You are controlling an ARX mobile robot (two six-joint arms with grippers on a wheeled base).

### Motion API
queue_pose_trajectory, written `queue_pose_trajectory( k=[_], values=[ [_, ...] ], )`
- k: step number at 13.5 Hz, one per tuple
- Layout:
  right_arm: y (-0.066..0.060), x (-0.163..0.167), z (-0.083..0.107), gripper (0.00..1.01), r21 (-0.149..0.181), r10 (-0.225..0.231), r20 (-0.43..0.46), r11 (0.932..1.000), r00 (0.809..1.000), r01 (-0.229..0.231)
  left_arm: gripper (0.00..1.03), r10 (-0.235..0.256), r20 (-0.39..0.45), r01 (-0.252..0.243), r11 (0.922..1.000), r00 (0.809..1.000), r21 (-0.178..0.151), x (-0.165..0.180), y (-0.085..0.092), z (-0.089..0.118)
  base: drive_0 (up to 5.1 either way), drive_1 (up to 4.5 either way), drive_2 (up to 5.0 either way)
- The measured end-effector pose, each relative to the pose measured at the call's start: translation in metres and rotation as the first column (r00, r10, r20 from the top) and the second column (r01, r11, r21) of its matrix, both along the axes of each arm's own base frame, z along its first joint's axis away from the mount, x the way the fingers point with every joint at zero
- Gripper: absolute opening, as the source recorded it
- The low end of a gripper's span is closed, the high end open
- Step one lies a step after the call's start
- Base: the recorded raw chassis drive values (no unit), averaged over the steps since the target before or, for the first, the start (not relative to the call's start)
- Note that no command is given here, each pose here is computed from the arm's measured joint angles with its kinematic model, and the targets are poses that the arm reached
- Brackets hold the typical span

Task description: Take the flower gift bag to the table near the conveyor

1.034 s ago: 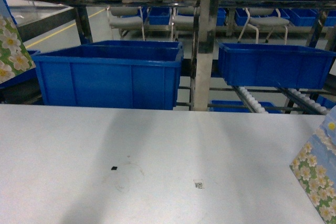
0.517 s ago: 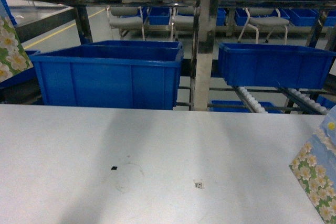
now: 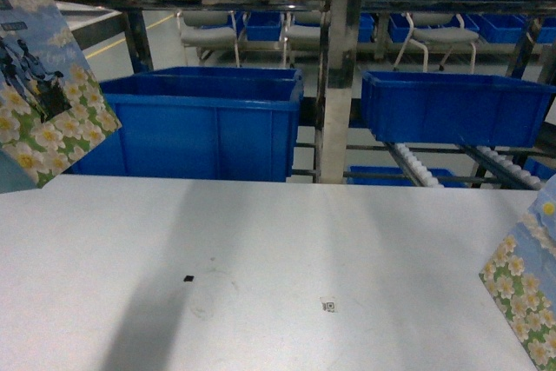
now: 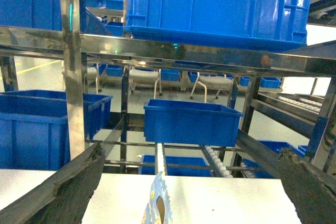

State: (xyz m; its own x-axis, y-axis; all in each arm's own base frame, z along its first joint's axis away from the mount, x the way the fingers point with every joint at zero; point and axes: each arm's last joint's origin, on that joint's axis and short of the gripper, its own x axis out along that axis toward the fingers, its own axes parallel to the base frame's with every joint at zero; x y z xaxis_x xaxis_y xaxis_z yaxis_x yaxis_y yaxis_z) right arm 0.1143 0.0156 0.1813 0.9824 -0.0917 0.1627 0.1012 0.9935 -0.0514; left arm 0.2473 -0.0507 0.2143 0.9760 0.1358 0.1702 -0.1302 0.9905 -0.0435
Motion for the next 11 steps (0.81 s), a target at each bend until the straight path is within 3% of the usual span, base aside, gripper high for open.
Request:
queue_pose_trajectory(
  k=[5, 8, 11],
  values=[
    [0.0, 0.0, 0.0, 0.98, 0.0, 0.0, 0.0, 1.0, 1.0, 0.0, 0.02, 0.057, -0.108, -0.067, 0.9934, 0.992, -0.093, 0.041, 0.037, -0.054, 0.0, 0.0, 0.0],
    [0.0, 0.0, 0.0, 0.98, 0.0, 0.0, 0.0, 1.0, 1.0, 0.0, 0.02, -0.018, -0.122, 0.007, 0.9957, 0.992, -0.093, 0.047, 0.029, -0.059, 0.0, 0.0, 0.0],
    [0.0, 0.0, 0.0, 0.98, 0.0, 0.0, 0.0, 1.0, 1.0, 0.0, 0.02, -0.112, -0.122, 0.102, 0.991, 0.986, -0.087, 0.046, 0.013, -0.059, 0.0, 0.0, 0.0]
  ],
)
